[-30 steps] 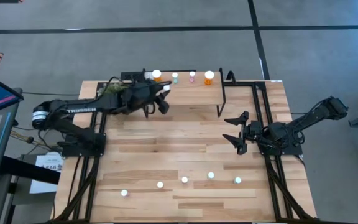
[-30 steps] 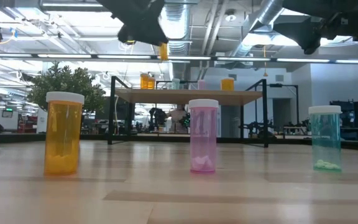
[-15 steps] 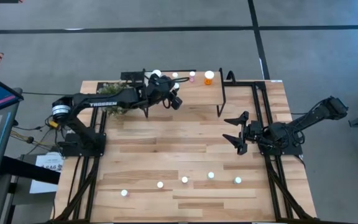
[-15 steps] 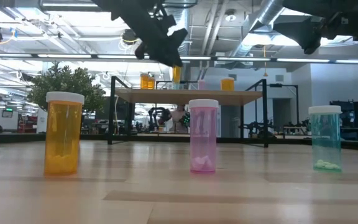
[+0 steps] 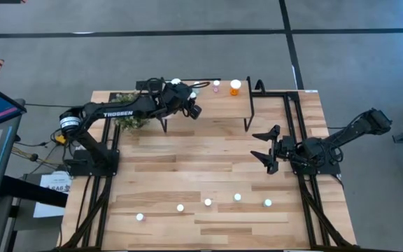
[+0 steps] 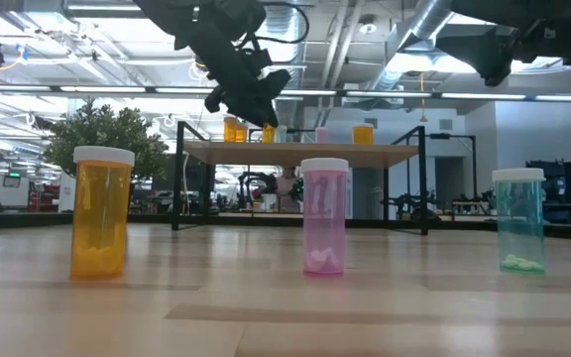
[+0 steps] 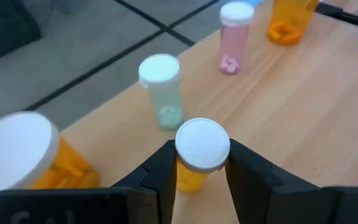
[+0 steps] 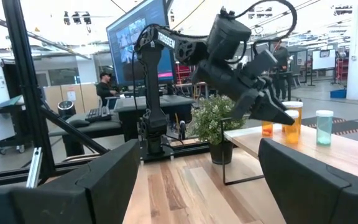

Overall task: Pick and place medicine bottles onto shelf by color
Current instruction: Put the small top orange pill bottle on the shelf

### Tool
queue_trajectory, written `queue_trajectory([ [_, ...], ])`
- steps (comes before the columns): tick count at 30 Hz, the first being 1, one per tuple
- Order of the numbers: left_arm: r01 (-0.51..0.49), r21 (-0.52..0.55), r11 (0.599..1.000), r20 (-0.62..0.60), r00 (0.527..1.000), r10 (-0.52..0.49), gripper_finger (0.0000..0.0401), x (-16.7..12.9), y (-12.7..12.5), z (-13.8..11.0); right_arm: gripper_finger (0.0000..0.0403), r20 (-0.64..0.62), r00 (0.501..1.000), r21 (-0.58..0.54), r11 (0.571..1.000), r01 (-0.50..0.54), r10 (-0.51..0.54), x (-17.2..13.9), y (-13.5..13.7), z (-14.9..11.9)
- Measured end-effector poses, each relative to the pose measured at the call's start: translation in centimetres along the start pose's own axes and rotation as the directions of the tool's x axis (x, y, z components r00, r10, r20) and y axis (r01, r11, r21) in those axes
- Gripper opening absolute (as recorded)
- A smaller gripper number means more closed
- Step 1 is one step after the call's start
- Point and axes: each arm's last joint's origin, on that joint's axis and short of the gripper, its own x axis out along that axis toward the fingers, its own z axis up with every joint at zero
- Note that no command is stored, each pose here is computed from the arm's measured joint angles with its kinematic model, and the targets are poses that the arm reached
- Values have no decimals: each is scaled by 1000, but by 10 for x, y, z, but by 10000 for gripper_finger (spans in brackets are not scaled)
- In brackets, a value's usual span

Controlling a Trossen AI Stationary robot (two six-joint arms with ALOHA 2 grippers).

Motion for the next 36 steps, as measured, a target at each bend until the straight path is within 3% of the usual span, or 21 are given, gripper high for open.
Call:
queue_trajectory([
  [27, 53, -36, 998, 31, 998, -51, 106, 2, -1, -2, 348, 7, 1000, 17, 1000, 0, 0, 0, 0, 1],
  [36, 51, -34, 998, 26, 998, -50, 156, 2, -1, -2, 352, 7, 1000, 17, 1000, -1, 0, 0, 0, 1],
])
